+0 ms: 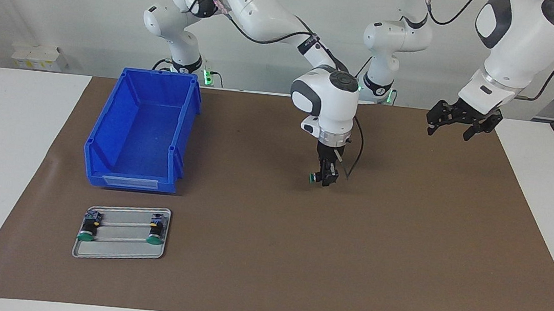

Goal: Place and press button with both arms

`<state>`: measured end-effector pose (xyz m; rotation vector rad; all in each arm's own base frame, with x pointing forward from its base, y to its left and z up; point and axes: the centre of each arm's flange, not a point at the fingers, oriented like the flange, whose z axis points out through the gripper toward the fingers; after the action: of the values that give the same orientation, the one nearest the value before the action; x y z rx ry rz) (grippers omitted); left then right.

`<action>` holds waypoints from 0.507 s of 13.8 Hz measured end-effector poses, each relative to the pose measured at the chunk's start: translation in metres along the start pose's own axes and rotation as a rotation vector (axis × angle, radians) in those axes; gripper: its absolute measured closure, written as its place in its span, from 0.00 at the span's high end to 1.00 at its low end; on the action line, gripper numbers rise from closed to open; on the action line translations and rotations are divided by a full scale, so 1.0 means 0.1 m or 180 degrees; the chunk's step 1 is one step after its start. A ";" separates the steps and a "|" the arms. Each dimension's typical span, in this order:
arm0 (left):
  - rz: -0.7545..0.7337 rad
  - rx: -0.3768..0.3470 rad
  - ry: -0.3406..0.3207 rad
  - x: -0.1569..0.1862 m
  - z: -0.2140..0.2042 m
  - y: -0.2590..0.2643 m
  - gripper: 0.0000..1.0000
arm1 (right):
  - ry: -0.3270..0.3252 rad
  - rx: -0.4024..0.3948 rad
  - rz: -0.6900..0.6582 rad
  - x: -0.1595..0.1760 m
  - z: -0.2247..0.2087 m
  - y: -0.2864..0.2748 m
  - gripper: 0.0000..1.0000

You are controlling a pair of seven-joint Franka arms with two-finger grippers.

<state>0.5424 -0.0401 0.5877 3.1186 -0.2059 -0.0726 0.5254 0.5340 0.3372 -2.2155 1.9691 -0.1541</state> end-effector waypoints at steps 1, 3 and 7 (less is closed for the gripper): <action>0.0000 0.0000 0.0000 0.00 0.00 0.00 1.00 | 0.0016 0.0005 0.0007 -0.03 0.08 0.05 0.42; 0.0000 0.0000 0.0000 0.00 0.00 0.00 1.00 | 0.0066 0.0051 0.0025 -0.10 0.26 0.14 0.42; 0.0012 0.0000 0.0001 0.00 0.00 0.02 1.00 | 0.0196 0.0166 -0.0126 -0.18 0.35 0.21 0.54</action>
<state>0.5423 -0.0423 0.5877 3.1179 -0.2119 -0.0719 0.5096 0.5515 0.2990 -2.2437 1.9295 -0.2788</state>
